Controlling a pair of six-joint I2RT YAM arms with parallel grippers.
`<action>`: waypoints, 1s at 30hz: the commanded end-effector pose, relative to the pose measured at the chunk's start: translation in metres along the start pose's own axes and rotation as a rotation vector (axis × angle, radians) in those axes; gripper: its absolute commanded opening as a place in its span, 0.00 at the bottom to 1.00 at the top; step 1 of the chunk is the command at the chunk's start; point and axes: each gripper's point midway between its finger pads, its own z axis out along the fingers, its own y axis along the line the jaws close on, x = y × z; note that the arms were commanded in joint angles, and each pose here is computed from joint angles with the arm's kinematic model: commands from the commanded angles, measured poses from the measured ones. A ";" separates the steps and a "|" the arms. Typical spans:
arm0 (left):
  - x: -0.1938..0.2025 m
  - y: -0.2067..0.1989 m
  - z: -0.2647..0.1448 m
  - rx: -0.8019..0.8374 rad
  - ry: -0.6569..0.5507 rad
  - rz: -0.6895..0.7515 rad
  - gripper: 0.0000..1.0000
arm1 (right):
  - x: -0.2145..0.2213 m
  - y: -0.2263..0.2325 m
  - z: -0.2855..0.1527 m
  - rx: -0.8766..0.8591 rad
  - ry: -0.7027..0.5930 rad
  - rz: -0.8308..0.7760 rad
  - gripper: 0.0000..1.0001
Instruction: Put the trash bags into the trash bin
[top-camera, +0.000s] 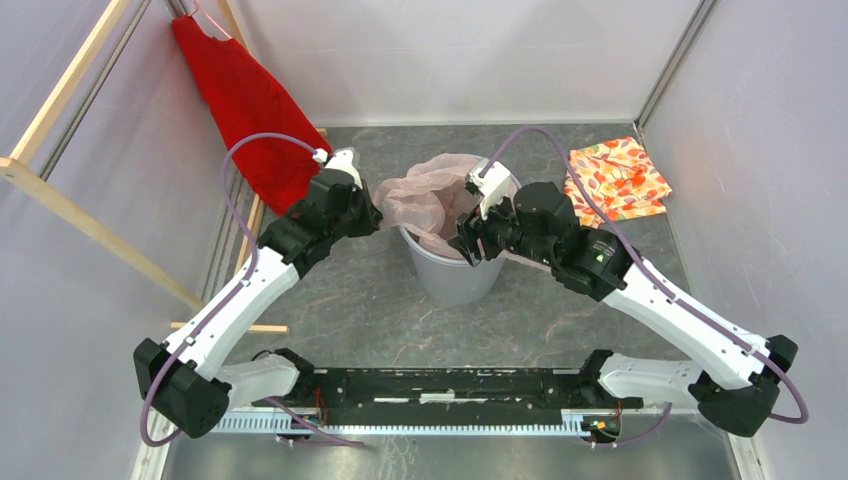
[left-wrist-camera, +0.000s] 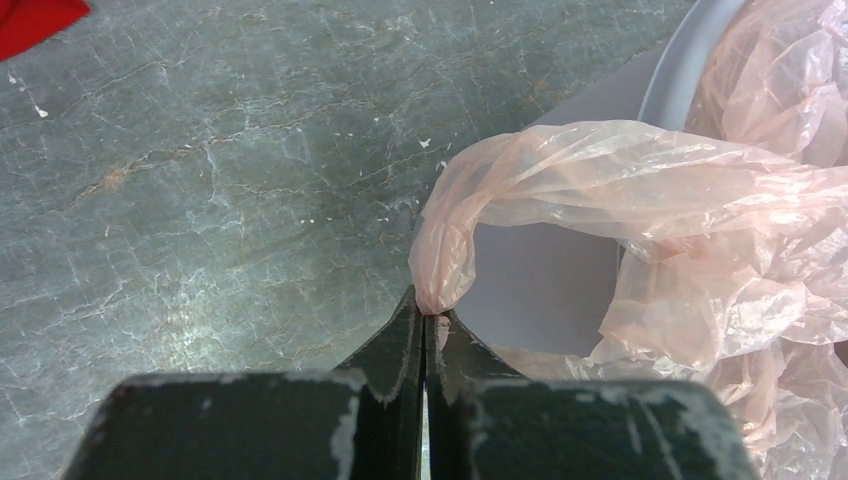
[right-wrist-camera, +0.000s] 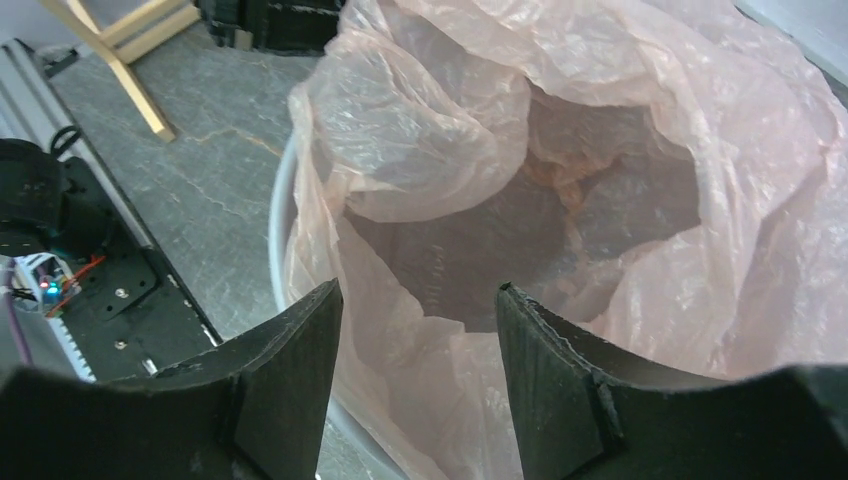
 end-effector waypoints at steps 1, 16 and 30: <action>-0.014 -0.003 -0.005 0.020 -0.051 0.034 0.02 | -0.030 0.021 -0.007 -0.104 -0.104 0.001 0.64; -0.015 -0.005 -0.005 0.025 -0.052 0.030 0.02 | -0.005 0.039 -0.003 -0.149 -0.030 0.010 0.57; -0.020 -0.008 -0.007 0.033 -0.058 0.028 0.02 | -0.015 0.052 -0.010 -0.187 -0.045 -0.003 0.00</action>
